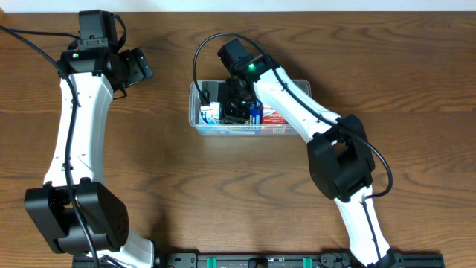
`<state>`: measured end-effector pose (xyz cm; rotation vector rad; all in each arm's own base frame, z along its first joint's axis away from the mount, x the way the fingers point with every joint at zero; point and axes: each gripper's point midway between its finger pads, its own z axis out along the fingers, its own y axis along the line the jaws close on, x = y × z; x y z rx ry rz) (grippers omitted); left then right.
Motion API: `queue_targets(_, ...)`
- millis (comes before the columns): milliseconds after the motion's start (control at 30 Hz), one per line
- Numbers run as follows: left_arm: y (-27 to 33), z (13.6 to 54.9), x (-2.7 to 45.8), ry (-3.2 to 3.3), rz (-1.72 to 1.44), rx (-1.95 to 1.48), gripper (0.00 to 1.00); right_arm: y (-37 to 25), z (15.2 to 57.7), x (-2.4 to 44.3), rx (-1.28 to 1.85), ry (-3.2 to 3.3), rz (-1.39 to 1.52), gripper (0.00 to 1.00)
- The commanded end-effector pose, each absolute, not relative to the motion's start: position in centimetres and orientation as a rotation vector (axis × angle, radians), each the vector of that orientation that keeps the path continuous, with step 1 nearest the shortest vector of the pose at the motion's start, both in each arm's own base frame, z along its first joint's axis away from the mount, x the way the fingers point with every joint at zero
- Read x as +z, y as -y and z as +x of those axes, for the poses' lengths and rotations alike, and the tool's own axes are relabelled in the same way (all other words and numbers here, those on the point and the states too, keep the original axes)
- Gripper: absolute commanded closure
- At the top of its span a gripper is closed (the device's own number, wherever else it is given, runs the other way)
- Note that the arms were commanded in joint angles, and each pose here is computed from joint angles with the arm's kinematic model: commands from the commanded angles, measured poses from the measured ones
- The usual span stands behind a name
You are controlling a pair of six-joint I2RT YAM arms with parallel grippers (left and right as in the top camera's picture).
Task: Pack container
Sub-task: 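Open the right gripper and release the green box in the container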
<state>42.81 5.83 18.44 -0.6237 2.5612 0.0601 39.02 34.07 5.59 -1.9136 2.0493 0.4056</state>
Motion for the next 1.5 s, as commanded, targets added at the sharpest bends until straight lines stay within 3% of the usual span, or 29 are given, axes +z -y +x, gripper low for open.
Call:
queue_targets(0,-6.0,42.9,18.4,-2.561,-0.631,0.067,0.02,-34.8,38.9,5.6,0.417,-2.029,-1.922,0.53)
queue_targets(67,-6.0,42.9,18.4,-2.561,-0.631,0.067,0.02,-34.7,39.0,5.6,0.416,-2.032,-1.919,0.52)
queue_targets(167,-6.0,42.9,18.4,-2.561,-0.631,0.068,0.02,-34.5,39.0,5.6,0.416,-2.039,-1.918,0.32)
queue_targets(267,-6.0,42.9,18.4,-2.561,-0.631,0.067,0.02,-34.5,39.1,5.6,0.415,-2.038,-1.915,0.24)
queue_targets(600,-6.0,42.9,18.4,-2.561,-0.631,0.068,0.02,-34.6,39.3,8.2,0.405,-2.01,-1.89,0.21)
queue_targets(767,-6.0,42.9,18.4,-2.561,-0.631,0.067,0.02,-34.6,39.4,9.5,0.409,-2.033,-1.835,0.4)
queue_targets(967,-6.0,42.9,18.4,-2.561,-0.631,0.068,0.02,-34.4,39.1,9.3,0.418,-2.061,-1.831,0.47)
queue_targets(1033,-6.0,42.9,18.4,-2.561,-0.631,0.067,0.02,-34.5,39.2,9.4,0.416,-2.056,-1.825,0.57)
queue_targets(1133,-6.0,42.9,18.4,-2.561,-0.631,0.067,0.02,-34.9,39.8,9.6,0.423,-2.079,-1.763,0.81)
queue_targets(1233,-6.0,42.9,18.4,-2.561,-0.631,0.067,0.02,-35.2,40.3,9.8,0.43,-2.101,-1.705,0.93)
queue_targets(1467,-6.0,42.9,18.4,-2.561,-0.631,0.067,0.02,-35.3,40.4,9.9,0.443,-2.133,-1.658,0.99)
